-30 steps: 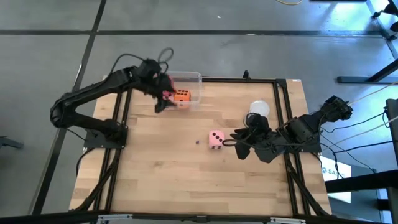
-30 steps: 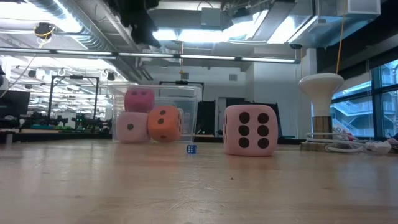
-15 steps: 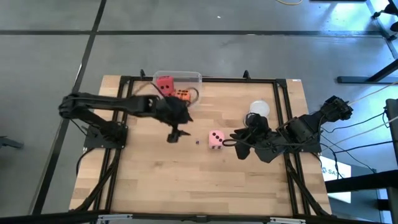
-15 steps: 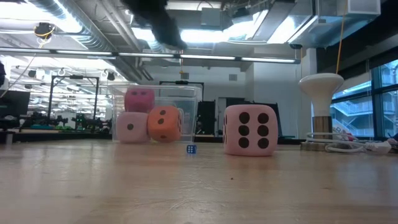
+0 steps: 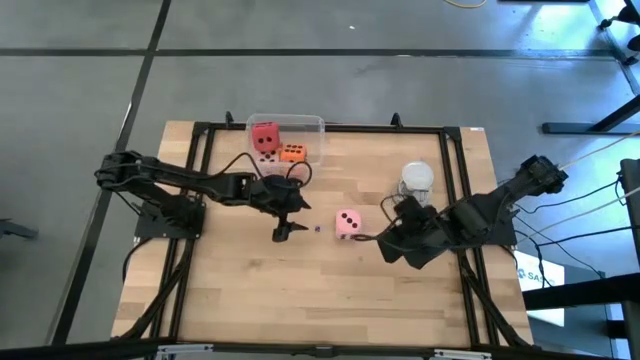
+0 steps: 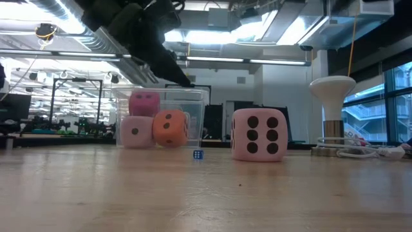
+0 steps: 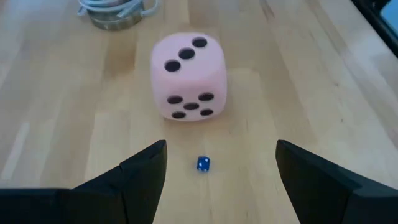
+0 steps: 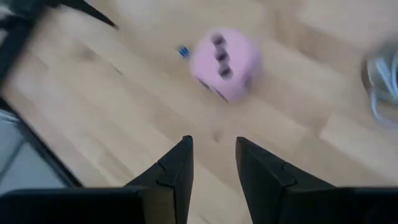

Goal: Pick & Place Dice
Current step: Put the small blue dice into the transparent bin

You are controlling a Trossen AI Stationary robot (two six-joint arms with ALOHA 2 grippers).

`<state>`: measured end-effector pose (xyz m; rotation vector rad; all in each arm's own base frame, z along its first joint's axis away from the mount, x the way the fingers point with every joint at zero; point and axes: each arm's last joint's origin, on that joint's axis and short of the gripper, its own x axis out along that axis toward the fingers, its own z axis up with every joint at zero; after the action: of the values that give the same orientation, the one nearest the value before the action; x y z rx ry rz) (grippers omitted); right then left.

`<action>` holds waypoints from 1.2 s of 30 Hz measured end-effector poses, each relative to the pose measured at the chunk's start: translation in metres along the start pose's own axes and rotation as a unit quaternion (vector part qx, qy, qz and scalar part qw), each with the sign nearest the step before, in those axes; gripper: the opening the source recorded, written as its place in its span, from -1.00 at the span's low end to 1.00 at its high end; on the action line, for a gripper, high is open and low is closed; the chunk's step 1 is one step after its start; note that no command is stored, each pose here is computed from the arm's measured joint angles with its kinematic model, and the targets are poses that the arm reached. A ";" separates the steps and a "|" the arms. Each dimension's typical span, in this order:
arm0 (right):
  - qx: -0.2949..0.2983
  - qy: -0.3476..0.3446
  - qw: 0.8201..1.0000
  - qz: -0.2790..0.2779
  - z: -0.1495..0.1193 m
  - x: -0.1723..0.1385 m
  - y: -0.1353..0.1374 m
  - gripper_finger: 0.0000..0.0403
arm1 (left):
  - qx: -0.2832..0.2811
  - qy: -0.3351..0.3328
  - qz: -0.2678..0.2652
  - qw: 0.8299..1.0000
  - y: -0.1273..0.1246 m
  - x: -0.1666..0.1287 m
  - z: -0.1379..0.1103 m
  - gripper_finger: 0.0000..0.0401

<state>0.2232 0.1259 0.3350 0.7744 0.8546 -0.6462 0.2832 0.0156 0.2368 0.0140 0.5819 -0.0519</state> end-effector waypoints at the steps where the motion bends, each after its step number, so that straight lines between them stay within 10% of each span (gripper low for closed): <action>1: 0.009 0.011 1.000 -0.008 -0.003 0.005 -0.002 -0.41 | 0.004 0.002 0.000 1.000 0.000 0.002 -0.001 0.42; 16: 0.063 -0.058 0.984 0.155 -0.019 0.004 -0.022 -0.41 | 0.030 0.055 -0.044 0.997 -0.004 0.057 -0.030 0.42; 36: 0.064 -0.061 0.984 0.155 -0.026 0.009 -0.026 -0.41 | 0.031 0.063 -0.027 0.997 0.002 0.103 -0.059 0.42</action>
<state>0.1975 0.1305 0.3084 0.9519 0.5672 -0.4678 0.3373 0.0146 0.1311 0.0626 0.7057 -0.1214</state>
